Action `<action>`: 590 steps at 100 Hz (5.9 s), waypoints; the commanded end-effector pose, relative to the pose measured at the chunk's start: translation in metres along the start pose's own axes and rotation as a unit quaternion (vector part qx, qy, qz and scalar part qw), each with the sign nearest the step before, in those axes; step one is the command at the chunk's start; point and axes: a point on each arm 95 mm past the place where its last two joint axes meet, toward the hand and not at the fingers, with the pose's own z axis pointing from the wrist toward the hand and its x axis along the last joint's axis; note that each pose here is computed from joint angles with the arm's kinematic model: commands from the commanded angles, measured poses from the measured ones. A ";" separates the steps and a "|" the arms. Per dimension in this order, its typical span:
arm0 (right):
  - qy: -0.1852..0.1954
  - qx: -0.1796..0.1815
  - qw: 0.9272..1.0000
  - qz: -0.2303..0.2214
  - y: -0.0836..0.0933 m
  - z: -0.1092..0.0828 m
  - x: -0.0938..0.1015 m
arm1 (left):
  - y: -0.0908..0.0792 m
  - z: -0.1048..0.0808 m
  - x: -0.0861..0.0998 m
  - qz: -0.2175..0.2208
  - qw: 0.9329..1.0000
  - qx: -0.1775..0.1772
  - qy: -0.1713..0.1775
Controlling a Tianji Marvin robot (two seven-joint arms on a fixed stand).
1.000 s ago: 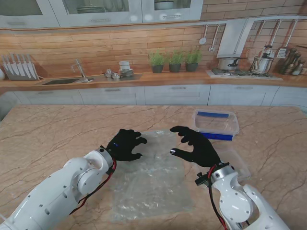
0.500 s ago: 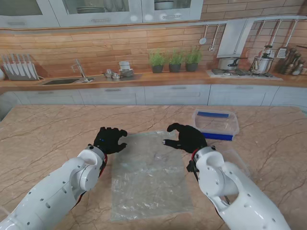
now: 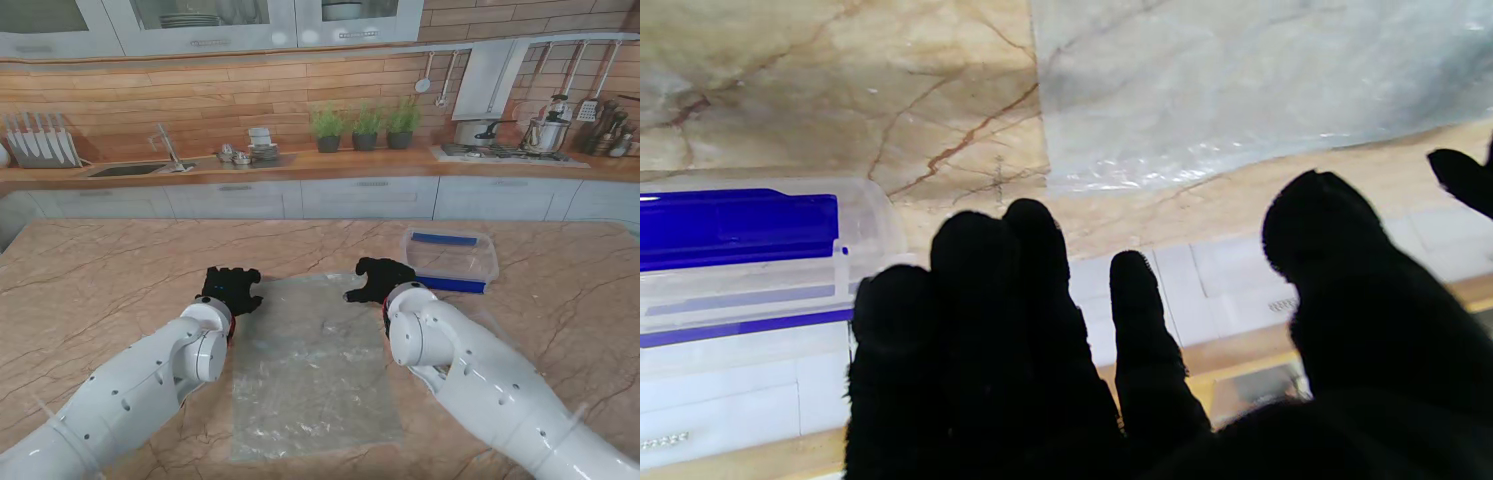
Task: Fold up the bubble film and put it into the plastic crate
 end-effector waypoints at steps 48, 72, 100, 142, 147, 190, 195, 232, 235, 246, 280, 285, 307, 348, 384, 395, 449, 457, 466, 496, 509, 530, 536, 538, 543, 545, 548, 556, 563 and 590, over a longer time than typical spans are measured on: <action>-0.060 0.052 0.996 -0.041 0.004 0.050 0.014 | 0.009 0.011 0.007 -0.017 0.999 -0.027 -0.033; -0.053 0.077 0.993 -0.067 -0.001 0.064 0.016 | 0.009 0.014 0.009 -0.019 0.999 -0.021 -0.044; -0.034 0.099 0.986 -0.132 -0.018 0.072 0.022 | 0.018 0.018 0.009 0.027 0.998 -0.036 -0.050; -0.023 0.106 0.977 -0.182 -0.038 0.075 0.018 | 0.023 0.017 0.012 0.053 0.997 -0.044 -0.045; -0.019 0.103 0.977 -0.187 -0.039 0.075 0.017 | 0.022 0.017 0.012 0.046 0.997 -0.046 -0.047; -0.004 0.100 0.976 -0.191 -0.043 0.078 0.019 | 0.029 0.027 0.013 0.071 0.996 -0.043 -0.041; -0.002 0.101 0.977 -0.190 -0.043 0.078 0.019 | 0.030 0.029 0.014 0.078 0.995 -0.051 -0.041; 0.009 0.095 0.980 -0.177 -0.042 0.079 0.020 | 0.040 0.032 0.015 0.095 0.986 -0.131 -0.043; 0.009 0.095 0.980 -0.176 -0.042 0.079 0.021 | 0.041 0.033 0.015 0.095 0.986 -0.133 -0.040; 0.011 0.094 0.980 -0.174 -0.042 0.079 0.021 | 0.042 0.031 0.015 0.087 0.986 -0.141 -0.023; 0.020 0.099 0.982 -0.160 -0.040 0.078 0.022 | 0.039 0.019 0.016 0.041 0.990 -0.132 0.034; 0.022 0.098 0.982 -0.159 -0.040 0.078 0.022 | 0.038 0.018 0.016 0.036 0.990 -0.130 0.040; 0.037 0.084 0.985 -0.148 -0.037 0.075 0.022 | 0.038 0.013 0.020 -0.035 0.993 -0.111 0.030; 0.054 0.029 0.992 -0.107 -0.021 0.067 0.021 | 0.033 0.006 0.021 -0.145 0.987 -0.070 -0.010; 0.038 0.023 0.998 -0.038 -0.016 0.063 0.018 | 0.036 0.002 0.023 -0.267 0.961 -0.049 -0.054; 0.035 0.016 0.999 -0.011 -0.014 0.062 0.018 | 0.039 0.001 0.024 -0.296 0.952 -0.032 -0.066; 0.055 -0.017 0.996 0.065 0.009 0.056 0.009 | 0.027 -0.001 0.035 -0.382 0.922 0.060 -0.038; 0.065 -0.039 0.995 0.068 0.014 0.058 0.006 | 0.021 0.000 0.033 -0.394 0.916 0.071 -0.036; 0.070 -0.057 0.993 0.074 0.020 0.060 0.003 | 0.014 0.001 0.030 -0.415 0.905 0.085 -0.038; 0.088 -0.096 0.988 0.085 0.032 0.065 0.001 | -0.007 0.004 0.026 -0.459 0.879 0.124 -0.024; 0.097 -0.115 0.985 0.086 0.035 0.066 0.000 | -0.014 0.005 0.025 -0.458 0.879 0.131 -0.008; 0.118 -0.161 0.975 0.093 0.046 0.069 -0.003 | -0.023 0.005 0.023 -0.459 0.876 0.148 0.009; 0.128 -0.177 0.971 0.092 0.049 0.069 -0.004 | -0.026 0.004 0.021 -0.458 0.876 0.152 0.015; 0.132 -0.183 0.970 0.091 0.050 0.069 -0.004 | -0.027 0.004 0.021 -0.458 0.875 0.154 0.017; 0.144 -0.197 0.966 0.087 0.053 0.069 -0.006 | -0.030 0.003 0.020 -0.461 0.873 0.158 0.022; 0.148 -0.202 0.964 0.084 0.053 0.069 -0.007 | -0.031 0.003 0.019 -0.462 0.872 0.159 0.024; 0.153 -0.209 0.962 0.081 0.054 0.069 -0.008 | -0.032 0.003 0.018 -0.463 0.871 0.161 0.027; 0.164 -0.226 0.957 0.078 0.054 0.068 -0.011 | -0.034 0.001 0.014 -0.463 0.871 0.163 0.035; 0.177 -0.239 0.952 0.072 0.052 0.066 -0.015 | -0.034 -0.002 0.012 -0.461 0.871 0.164 0.043; 0.248 -0.276 0.928 0.041 0.033 0.049 -0.035 | -0.019 -0.017 0.011 -0.457 0.870 0.164 0.085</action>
